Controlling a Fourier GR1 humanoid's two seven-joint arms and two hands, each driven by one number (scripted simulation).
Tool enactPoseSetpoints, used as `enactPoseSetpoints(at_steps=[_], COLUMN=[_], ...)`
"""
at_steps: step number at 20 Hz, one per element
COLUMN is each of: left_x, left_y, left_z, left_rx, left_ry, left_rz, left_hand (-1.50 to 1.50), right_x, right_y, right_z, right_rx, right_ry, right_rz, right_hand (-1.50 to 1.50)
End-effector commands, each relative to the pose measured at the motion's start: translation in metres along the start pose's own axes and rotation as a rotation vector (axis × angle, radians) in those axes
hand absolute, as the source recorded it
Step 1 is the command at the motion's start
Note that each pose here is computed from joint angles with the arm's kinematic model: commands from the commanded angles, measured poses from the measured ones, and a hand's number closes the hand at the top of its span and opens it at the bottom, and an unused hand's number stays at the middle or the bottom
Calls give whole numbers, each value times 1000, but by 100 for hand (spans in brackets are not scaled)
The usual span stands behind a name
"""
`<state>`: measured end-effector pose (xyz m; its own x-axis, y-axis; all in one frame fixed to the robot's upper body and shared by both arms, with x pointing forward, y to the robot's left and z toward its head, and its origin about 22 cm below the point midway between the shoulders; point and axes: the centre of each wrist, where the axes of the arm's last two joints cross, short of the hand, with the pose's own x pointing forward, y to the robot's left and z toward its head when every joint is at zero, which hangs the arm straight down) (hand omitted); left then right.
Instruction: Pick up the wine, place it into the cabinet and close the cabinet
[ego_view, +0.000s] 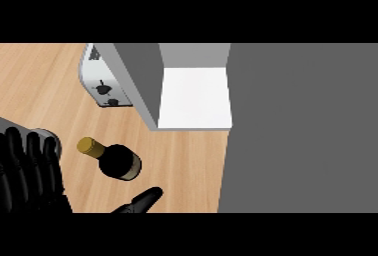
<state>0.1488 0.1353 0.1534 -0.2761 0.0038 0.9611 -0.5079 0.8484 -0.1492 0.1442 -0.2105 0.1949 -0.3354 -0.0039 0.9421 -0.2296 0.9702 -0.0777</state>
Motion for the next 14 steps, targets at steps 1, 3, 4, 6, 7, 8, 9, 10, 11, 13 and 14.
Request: enactPoseSetpoints(at_steps=[1,3,4,6,7,8,9,10,11,13,14], left_x=[2,-16,-26,-36,-17,-39,-54,-55,-49,-53,-69], left_y=[19,15,13,11,33,12,0,5,14,17,10], left_z=[-10,-10,-5,3,3,-4,6,-8,-8,-19,-3], left_rx=[7,17,36,18,0,21,10,25,35,41,60], left_ry=[75,95,105,110,132,129,127,136,130,107,99], left_rz=[50,39,27,15,43,35,11,13,25,17,-8], left_hand=[-150,-150,-150,-150,-150,-150,-150,-150,-150,-150,-150], right_x=[15,22,29,21,9,23,26,22,32,25,23], right_y=[-7,4,5,-5,-3,4,1,6,-1,-2,0], right_z=[15,22,27,10,11,9,21,15,14,19,16], right_rx=[6,23,6,34,23,18,23,42,35,16,24], right_ry=[-48,-38,-47,-42,-50,-44,-50,-56,-33,-51,-41], right_rz=[2,-7,-23,-4,-16,-23,-4,-11,-11,-3,-4], right_hand=[-150,-150,-150,-150,-150,-150,-150,-150,-150,-150,-150])
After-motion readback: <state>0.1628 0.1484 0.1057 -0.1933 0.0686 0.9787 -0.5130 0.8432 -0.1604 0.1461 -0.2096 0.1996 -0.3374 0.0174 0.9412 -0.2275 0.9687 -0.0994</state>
